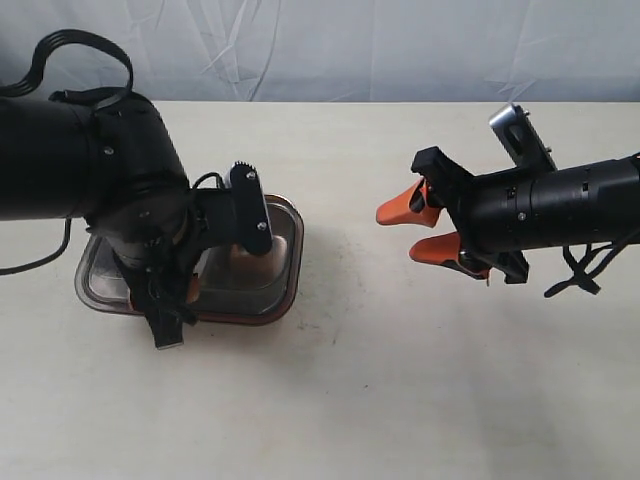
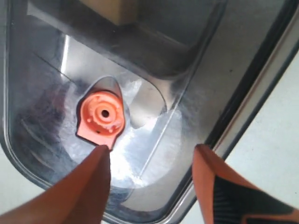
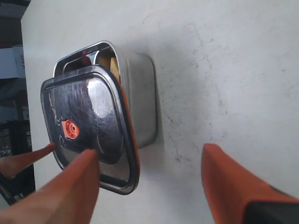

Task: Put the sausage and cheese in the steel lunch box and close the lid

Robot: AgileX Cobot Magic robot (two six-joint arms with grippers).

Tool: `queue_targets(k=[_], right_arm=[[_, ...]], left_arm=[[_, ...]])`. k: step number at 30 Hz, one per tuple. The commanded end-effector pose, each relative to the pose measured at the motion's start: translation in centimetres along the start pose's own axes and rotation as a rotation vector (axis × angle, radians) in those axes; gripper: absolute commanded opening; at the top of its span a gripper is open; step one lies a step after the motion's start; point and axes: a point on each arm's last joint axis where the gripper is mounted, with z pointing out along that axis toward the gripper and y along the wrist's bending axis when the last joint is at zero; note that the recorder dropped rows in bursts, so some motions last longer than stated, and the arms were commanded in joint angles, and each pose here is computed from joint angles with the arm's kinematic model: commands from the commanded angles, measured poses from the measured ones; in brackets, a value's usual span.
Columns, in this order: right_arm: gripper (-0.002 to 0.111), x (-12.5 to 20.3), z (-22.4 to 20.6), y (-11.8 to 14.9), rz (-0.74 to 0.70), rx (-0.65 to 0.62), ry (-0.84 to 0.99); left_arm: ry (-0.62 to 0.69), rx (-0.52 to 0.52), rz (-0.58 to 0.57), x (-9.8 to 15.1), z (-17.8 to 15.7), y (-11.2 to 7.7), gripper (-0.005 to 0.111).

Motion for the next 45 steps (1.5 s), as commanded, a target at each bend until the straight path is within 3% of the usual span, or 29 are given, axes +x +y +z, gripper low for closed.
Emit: queue_targets(k=[1,3,7,8,12,15,18,26,35,45], right_arm=[[0.055,0.2,0.0,0.0,-0.016,-0.013,0.018],[0.042,0.2,0.0,-0.1,-0.023,-0.01,0.022],[0.005,0.2,0.0,-0.1,-0.024,-0.009,0.023],[-0.001,0.2,0.0,-0.1,-0.024,-0.009,0.023],[0.0,0.1,0.0,-0.2,-0.022,0.006,0.006],[0.0,0.0,0.0,-0.2,-0.014,0.009,-0.005],[0.0,-0.1,0.0,-0.2,-0.017,0.01,-0.011],[0.0,-0.1,-0.1,-0.2,-0.019,0.015,-0.019],[0.0,-0.5,-0.2,-0.5,-0.019,0.053,-0.056],[0.0,-0.8,-0.2,-0.9,-0.024,0.096,-0.092]], left_arm=[[-0.025,-0.038,-0.059,0.1,-2.0,1.0,0.05],[-0.041,-0.056,-0.121,0.6,-3.3,1.4,0.039],[-0.076,-0.071,-0.274,2.2,-6.0,1.8,0.001],[-0.076,-0.055,-0.3,2.5,-6.5,1.7,0.001],[-0.072,0.128,-0.408,3.3,-7.8,0.1,0.0],[-0.084,0.291,-0.479,2.7,-7.8,-1.3,0.0],[-0.117,0.383,-0.529,1.7,-7.1,-2.2,0.0],[-0.05,0.416,-0.576,0.3,-3.8,-3.0,0.0],[-0.061,0.39,-0.723,-1.0,-1.5,-3.0,0.0],[-0.059,0.403,-0.761,-0.1,0.1,-4.4,0.0]])
